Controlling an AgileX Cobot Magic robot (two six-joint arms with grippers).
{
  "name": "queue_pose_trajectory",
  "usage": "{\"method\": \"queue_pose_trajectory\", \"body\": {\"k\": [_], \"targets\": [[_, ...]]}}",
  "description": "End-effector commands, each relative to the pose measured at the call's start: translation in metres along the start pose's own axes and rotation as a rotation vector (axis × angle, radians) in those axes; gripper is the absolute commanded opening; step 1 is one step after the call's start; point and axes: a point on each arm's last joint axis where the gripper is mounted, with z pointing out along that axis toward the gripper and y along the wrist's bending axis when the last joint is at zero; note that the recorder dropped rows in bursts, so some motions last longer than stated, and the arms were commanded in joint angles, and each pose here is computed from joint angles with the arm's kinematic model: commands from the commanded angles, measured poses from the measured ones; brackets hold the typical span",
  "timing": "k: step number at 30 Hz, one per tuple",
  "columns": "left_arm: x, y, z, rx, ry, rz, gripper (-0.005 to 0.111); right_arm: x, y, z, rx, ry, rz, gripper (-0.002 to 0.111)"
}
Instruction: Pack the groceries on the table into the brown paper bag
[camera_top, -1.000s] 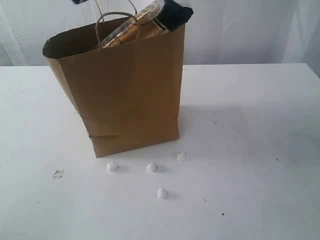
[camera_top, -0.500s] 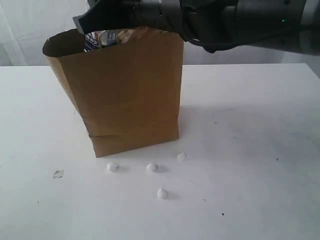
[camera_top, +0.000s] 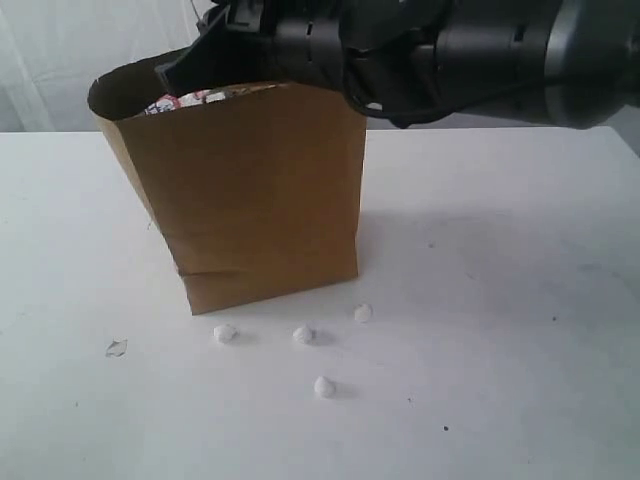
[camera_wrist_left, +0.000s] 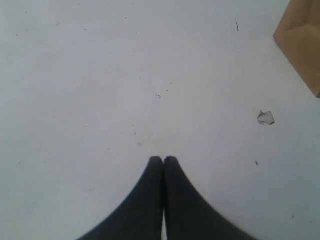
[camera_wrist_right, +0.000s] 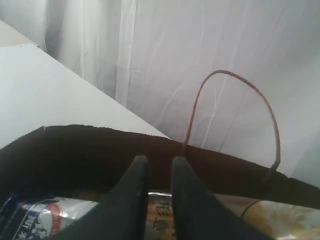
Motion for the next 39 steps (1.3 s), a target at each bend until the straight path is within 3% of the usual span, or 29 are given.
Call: {"method": "queue_pose_trajectory", "body": {"k": [1,6,11,15,21,25,30,33,35,37,39], "targets": [[0.002,0.000,0.001,0.006,0.006,-0.010,0.000,-0.003,-0.006,-0.001,0.058,-0.023,-0.009,0.017],[0.002,0.000,0.001,0.006,0.006,-0.010,0.000,-0.007,-0.009,-0.004,0.077,-0.040,-0.014,0.017],[0.002,0.000,0.001,0.006,0.006,-0.010,0.000,-0.022,-0.004,-0.020,-0.013,-0.054,0.013,0.016],[0.002,0.000,0.001,0.006,0.006,-0.010,0.000,-0.034,0.001,-0.037,-0.096,-0.059,0.023,0.002],[0.002,0.000,0.001,0.006,0.006,-0.010,0.000,-0.025,-0.024,-0.059,0.002,-0.054,-0.013,0.000],[0.002,0.000,0.001,0.006,0.006,-0.010,0.000,-0.016,-0.059,-0.082,0.189,-0.064,-0.068,0.000],[0.002,0.000,0.001,0.006,0.006,-0.010,0.000,0.006,-0.105,-0.114,0.527,0.004,-0.297,0.000],[0.002,0.000,0.001,0.006,0.006,-0.010,0.000,0.044,-0.135,-0.135,0.767,0.241,-0.372,0.000],[0.002,0.000,0.001,0.006,0.006,-0.010,0.000,0.075,-0.153,-0.153,0.911,0.509,-0.394,0.000],[0.002,0.000,0.001,0.006,0.006,-0.010,0.000,0.106,-0.170,-0.171,1.041,0.692,-0.316,0.000],[0.002,0.000,0.001,0.006,0.006,-0.010,0.000,0.129,-0.180,-0.182,1.077,0.789,-0.246,0.000]]}}
